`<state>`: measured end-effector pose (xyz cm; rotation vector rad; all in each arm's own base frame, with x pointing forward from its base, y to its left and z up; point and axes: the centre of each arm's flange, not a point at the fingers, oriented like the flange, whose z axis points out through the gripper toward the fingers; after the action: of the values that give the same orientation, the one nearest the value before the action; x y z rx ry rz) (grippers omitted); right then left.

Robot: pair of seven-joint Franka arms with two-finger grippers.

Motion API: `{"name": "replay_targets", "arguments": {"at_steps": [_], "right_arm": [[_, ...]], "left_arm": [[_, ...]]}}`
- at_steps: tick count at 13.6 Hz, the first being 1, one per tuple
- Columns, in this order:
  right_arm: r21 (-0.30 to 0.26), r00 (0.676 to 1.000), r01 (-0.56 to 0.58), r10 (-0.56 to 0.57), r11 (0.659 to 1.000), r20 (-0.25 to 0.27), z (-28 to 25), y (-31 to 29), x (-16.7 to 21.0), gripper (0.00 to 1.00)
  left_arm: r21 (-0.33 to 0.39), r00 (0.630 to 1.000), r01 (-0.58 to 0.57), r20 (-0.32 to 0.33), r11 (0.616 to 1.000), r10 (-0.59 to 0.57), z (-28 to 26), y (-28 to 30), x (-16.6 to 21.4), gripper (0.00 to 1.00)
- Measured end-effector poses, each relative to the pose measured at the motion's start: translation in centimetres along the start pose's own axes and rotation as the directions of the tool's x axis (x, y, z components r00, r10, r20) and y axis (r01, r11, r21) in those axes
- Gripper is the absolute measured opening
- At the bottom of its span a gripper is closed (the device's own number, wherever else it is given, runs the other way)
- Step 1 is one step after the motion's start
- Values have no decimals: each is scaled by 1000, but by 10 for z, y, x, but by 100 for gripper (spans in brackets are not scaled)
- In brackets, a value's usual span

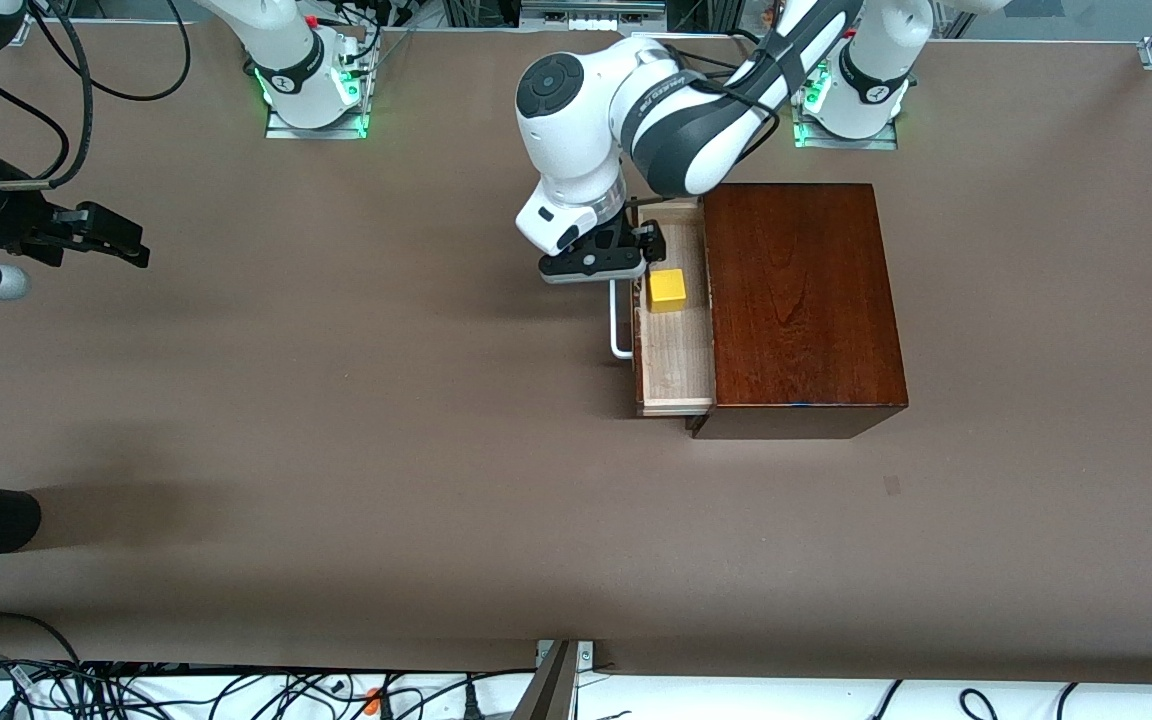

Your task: Open drawer, take yellow block, close drawer

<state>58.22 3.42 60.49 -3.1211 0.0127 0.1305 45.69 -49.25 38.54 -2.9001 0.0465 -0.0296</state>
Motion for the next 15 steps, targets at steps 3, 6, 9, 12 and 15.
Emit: {"name": "replay_targets", "arguments": {"at_steps": [3, 6, 9, 12, 15], "right_arm": [[0, 1000, 3, -3, 1000, 4, 0, -1, 0, 100], [0, 1000, 3, -3, 1000, 9, 1, -1, -1, 100], [0, 1000, 5, -5, 1000, 10, 1, -2, -1, 100], [9, 1000, 22, -22, 1000, 12, 1, -12, -2, 100], [42, 992, 124, -125, 991, 25, 5, -67, -9, 100]], "left_arm": [[48, 997, -57, 47, 997, 55, -32, -20, 6, 100], [65, 989, -125, 82, 990, 120, -61, -63, 34, 100], [34, 979, -176, 110, 984, 171, -84, -144, 76, 100], [-61, 969, -181, 160, 982, 189, -105, -247, 103, 100], [-158, 958, -202, 174, 966, 229, -106, -351, 125, 100]]}}
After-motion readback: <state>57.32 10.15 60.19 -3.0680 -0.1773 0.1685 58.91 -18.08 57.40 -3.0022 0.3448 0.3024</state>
